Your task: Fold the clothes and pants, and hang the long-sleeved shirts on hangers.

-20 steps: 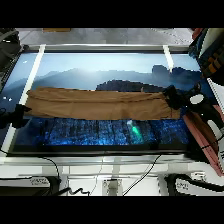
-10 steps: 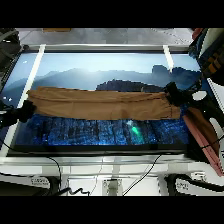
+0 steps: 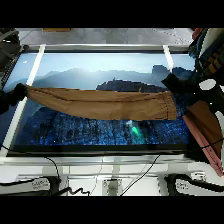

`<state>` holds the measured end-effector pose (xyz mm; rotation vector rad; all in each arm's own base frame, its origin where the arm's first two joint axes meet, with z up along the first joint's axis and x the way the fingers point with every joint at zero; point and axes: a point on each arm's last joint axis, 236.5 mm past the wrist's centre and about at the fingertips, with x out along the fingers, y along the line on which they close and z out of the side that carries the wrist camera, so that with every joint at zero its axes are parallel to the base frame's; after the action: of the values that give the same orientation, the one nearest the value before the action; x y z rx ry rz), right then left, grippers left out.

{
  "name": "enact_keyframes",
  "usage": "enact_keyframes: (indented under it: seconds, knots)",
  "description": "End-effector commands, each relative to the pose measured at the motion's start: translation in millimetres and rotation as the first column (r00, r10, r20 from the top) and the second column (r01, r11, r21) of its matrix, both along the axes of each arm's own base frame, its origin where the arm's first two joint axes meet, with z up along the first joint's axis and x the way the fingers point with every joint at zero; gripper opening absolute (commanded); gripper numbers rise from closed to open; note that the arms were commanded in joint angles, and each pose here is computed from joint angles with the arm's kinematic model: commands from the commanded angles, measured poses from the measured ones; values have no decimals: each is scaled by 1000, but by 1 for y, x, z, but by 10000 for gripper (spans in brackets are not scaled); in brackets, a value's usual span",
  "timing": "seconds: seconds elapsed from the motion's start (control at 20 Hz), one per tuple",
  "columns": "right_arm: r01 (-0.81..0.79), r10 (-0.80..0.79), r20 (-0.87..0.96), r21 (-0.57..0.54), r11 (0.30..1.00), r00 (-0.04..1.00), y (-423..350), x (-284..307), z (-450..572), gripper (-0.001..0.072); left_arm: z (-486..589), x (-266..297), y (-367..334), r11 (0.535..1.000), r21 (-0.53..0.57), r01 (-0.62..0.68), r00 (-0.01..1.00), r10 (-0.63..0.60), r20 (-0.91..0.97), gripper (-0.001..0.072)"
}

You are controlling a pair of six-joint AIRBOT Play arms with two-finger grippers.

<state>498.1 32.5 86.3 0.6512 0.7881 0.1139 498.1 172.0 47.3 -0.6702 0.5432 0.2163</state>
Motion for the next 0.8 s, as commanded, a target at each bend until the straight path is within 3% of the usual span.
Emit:
enact_keyframes:
  seconds: [0.0,0.1,0.25,0.5,0.75]
  knots:
    - [-55,58,113,-33,998,992,31,15,35,41,39,-13,-26,975,172,141,990,-141,-13,14]
    - [-56,74,236,-82,995,969,58,32,53,32,42,-23,-41,960,188,208,978,-202,-51,14]
    - [-94,120,328,-94,991,937,119,43,57,30,35,-28,-49,973,108,206,977,-199,-74,14]
    - [-356,362,173,-66,932,916,263,27,-22,29,52,-29,-66,965,115,236,972,-232,-46,14]
    - [-572,573,64,-44,819,817,376,-2,-77,28,117,-30,-101,932,219,288,950,-308,61,13]
